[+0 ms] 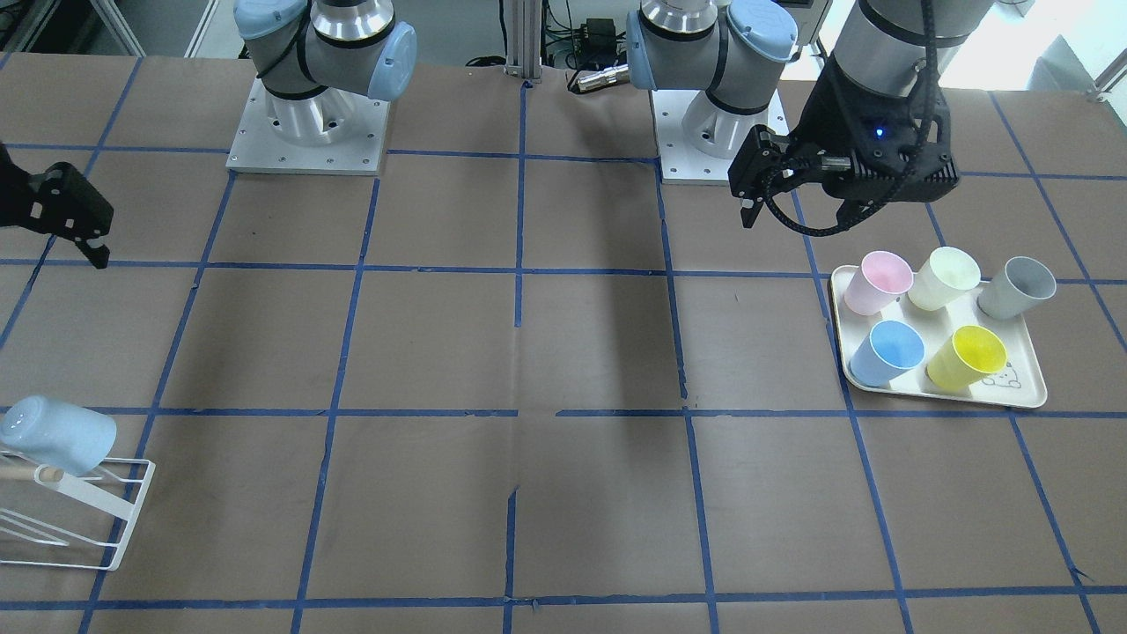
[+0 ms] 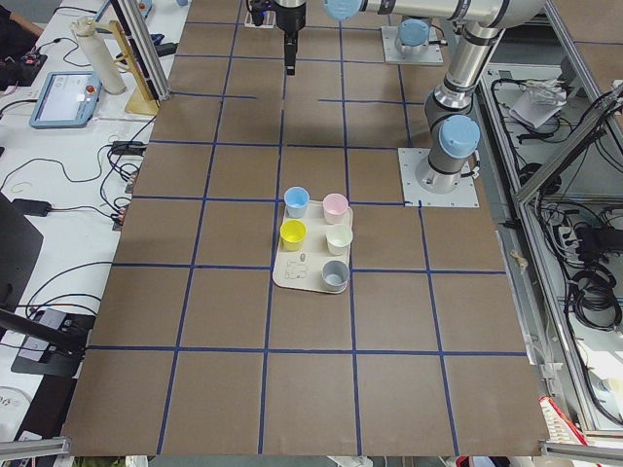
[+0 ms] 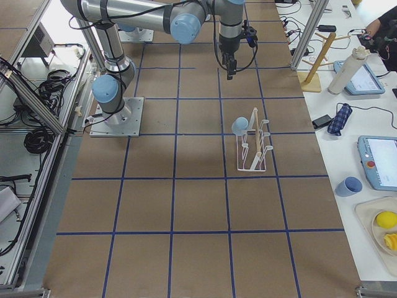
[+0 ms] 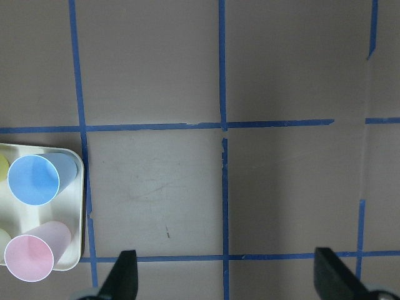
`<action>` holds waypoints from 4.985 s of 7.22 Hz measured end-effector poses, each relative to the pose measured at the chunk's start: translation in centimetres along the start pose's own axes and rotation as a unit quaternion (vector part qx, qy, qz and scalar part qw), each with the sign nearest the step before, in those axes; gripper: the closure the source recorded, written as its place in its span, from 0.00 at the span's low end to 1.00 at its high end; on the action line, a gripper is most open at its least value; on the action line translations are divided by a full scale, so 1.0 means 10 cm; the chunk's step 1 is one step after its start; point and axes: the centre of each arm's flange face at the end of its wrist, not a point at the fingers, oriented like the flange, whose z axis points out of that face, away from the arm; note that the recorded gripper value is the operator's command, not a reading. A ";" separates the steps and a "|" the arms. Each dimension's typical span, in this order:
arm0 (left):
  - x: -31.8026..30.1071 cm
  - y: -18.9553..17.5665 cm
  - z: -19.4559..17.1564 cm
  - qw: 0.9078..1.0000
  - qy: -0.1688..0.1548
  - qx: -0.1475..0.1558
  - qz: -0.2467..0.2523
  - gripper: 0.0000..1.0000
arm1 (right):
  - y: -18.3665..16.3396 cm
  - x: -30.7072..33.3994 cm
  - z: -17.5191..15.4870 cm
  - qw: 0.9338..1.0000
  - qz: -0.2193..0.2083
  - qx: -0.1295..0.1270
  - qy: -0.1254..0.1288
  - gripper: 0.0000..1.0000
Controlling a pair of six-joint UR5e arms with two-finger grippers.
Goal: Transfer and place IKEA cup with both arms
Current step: 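Move the right gripper toward the light blue cup on the wire rack, then lower the right gripper and close it on the light blue cup, then lift the cup off the rack with the right gripper toward the table center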
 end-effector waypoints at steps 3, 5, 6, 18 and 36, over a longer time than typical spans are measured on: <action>0.00 0.00 0.00 1.000 0.001 0.000 0.001 0.00 | -0.14 0.54 0.64 0.990 -0.140 0.013 -0.014 0.00; 0.00 -0.02 0.03 1.000 0.001 -0.002 -0.002 0.00 | -0.23 0.73 1.01 0.979 -0.202 0.032 -0.021 0.00; 0.00 -0.03 0.03 1.000 0.001 -0.002 -0.003 0.00 | -0.26 0.76 1.15 0.974 -0.221 0.039 -0.022 0.00; 0.01 0.01 0.06 1.000 0.002 -0.004 -0.005 0.00 | -0.38 1.17 2.03 0.972 -0.225 0.057 -0.042 0.41; -0.80 0.13 0.04 0.972 0.225 -0.048 -0.046 0.00 | -0.05 -0.50 0.59 0.890 -0.113 0.107 -0.428 0.54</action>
